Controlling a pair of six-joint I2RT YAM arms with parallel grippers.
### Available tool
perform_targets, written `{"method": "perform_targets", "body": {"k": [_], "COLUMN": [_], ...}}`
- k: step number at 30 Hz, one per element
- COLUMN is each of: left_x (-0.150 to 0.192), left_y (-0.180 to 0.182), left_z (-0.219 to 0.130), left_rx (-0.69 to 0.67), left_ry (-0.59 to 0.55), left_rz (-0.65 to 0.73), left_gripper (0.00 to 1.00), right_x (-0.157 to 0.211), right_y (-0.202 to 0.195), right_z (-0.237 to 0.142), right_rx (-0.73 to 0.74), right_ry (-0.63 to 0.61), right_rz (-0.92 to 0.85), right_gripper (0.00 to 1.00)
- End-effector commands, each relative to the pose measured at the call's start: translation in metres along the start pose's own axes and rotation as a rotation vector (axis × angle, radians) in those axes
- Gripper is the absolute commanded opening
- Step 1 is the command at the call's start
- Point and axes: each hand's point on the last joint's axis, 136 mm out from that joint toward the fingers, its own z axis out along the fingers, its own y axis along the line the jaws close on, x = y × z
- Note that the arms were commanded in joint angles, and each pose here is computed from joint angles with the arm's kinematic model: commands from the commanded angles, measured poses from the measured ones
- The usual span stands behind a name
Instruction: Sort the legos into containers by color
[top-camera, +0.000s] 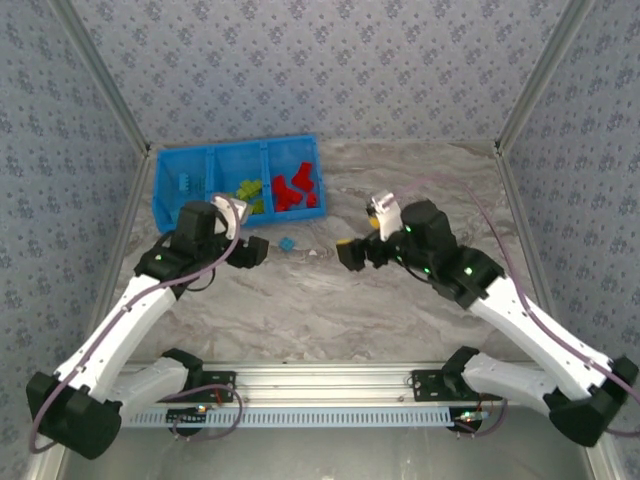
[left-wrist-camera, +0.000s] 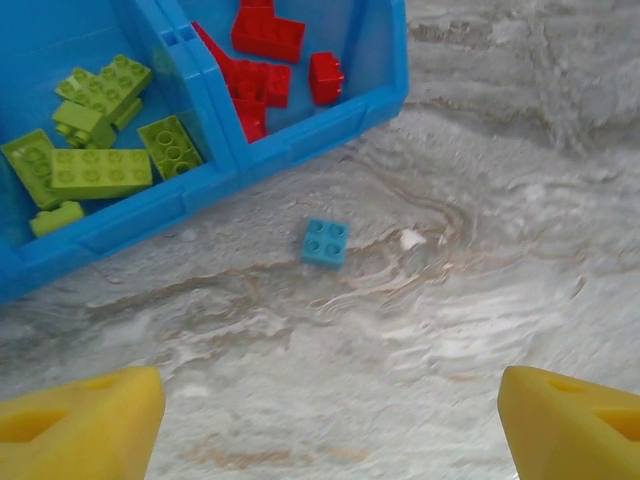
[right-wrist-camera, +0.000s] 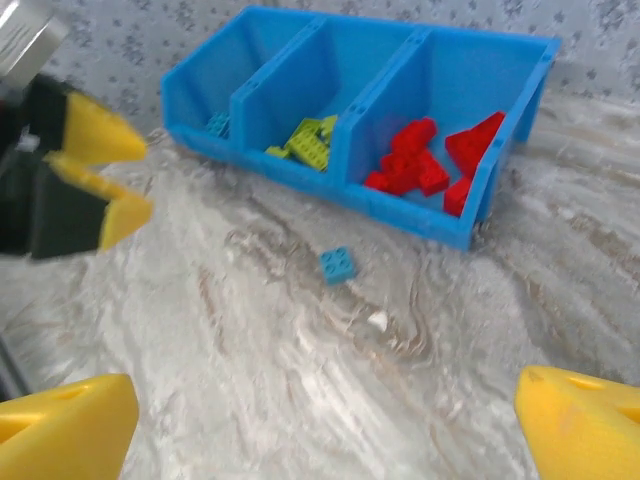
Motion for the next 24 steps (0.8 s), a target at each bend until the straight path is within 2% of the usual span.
{"method": "perform_targets", "body": {"k": [1, 7, 12, 17, 21, 24], "left_x": [0.002, 0.011, 0.025, 0.027, 0.039, 0.046], "left_y": [-0.009, -0.001, 0.012, 0.008, 0.008, 0.005], "left_z": [0.022, 0.086, 0.145, 0.183, 0.2, 0.206], "left_rx": [0.003, -0.074, -0.139, -0.118, -0.12, -0.113], "left_ry": [0.053, 0.158, 0.293, 0.327, 0.38, 0.4], "left_rz": [-0.118, -0.07, -0.013, 0.003, 0.01, 0.024], "left_gripper": [0.85, 0.84, 0.83, 0.82, 0.67, 0.47], "right_x": [0.031, 0.047, 0.052, 0.052, 0.054, 0.056], "right_y": [0.012, 0.01, 0.006, 0.003, 0.001, 0.0], "right_z": [-0.015, -0.024, -0.019, -0.017, -0.016, -0.015], "right_rx": [-0.08, -0.087, -0.066, -0.051, -0.044, -0.036], "right_ry": [0.053, 0.043, 0.064, 0.072, 0.083, 0.084], "right_rz": [0.04, 0.097, 0.115, 0.121, 0.127, 0.133], "right_gripper": [1.0, 1.0, 1.0, 1.0, 1.0, 1.0]}}
